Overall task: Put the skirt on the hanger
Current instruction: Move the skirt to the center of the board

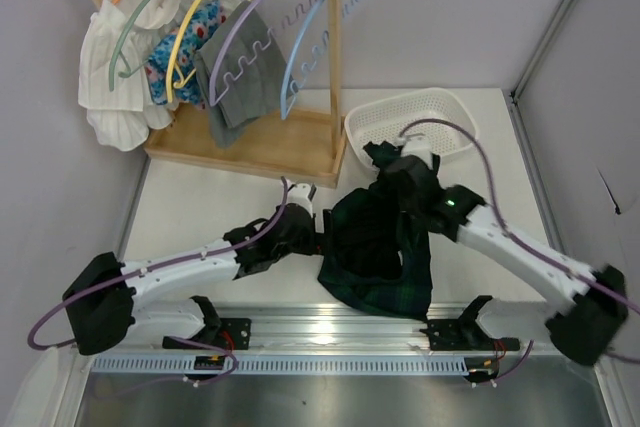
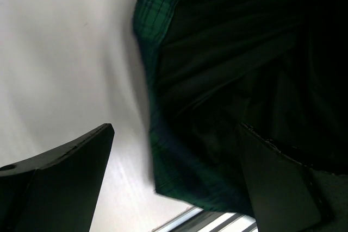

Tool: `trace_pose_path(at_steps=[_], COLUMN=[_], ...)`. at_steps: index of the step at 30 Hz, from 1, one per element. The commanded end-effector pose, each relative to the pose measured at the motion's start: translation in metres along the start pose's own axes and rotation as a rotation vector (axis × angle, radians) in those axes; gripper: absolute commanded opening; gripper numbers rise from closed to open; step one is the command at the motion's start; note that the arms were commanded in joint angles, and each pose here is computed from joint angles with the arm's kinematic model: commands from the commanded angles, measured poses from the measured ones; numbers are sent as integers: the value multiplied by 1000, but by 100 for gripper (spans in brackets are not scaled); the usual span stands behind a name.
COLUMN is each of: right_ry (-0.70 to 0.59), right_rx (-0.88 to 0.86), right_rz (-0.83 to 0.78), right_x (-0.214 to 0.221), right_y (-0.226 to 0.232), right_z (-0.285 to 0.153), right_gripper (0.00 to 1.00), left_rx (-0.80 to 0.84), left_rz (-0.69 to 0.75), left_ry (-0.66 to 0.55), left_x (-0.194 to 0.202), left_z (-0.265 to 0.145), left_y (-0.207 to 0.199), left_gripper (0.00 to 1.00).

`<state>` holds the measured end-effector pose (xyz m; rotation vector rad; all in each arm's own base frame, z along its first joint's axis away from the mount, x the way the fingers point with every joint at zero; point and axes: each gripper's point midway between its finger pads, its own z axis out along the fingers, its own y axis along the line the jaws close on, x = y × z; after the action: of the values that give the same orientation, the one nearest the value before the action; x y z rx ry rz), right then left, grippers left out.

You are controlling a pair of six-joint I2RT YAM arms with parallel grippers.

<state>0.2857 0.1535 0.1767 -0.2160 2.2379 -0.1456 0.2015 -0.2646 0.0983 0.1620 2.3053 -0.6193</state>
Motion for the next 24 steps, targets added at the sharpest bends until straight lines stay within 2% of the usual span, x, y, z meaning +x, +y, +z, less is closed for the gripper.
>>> trace_pose_path(at_steps=[1,4,7,12,15,16,18,21,22,24], right_ry=[-154,-223,-257,-267,-271,-279,-298,-332,-330,-312], right_rx=[-95,-149,-184,-201,-229,-240,-277,-295,-291,-286], right_rz=[200,300,337,346,324,321,322,329,327,325], right_x=[-15,-14,-7,-3,-2,-3,-6,-12,-11,-8], right_y=[-20,-39,-48,-53,-51,-51,-46,-47,-49,-50], right_z=[-28,-48,-57,-60,-62,-65,-69,-76,-76,-77], right_gripper=[0,0,0,0,0,0,0,0,0,0], left_rx=[122,176,204,137,56,48,11,-46,-61,-89], left_rz=[20,38,59,115,131,126,130,137,144,148], left_ry=[-56,-38,-26,52,63,53,41,15,8,-40], left_x=[-33,-35,-33,-5,3,3,5,-1,-4,-19], left_z=[10,16,29,51,58,59,63,65,63,56], left_y=[-42,-58,-70,-65,-50,-48,-38,-28,-27,-25], left_gripper=[99,99,92,85,77,66,58,36,20,1])
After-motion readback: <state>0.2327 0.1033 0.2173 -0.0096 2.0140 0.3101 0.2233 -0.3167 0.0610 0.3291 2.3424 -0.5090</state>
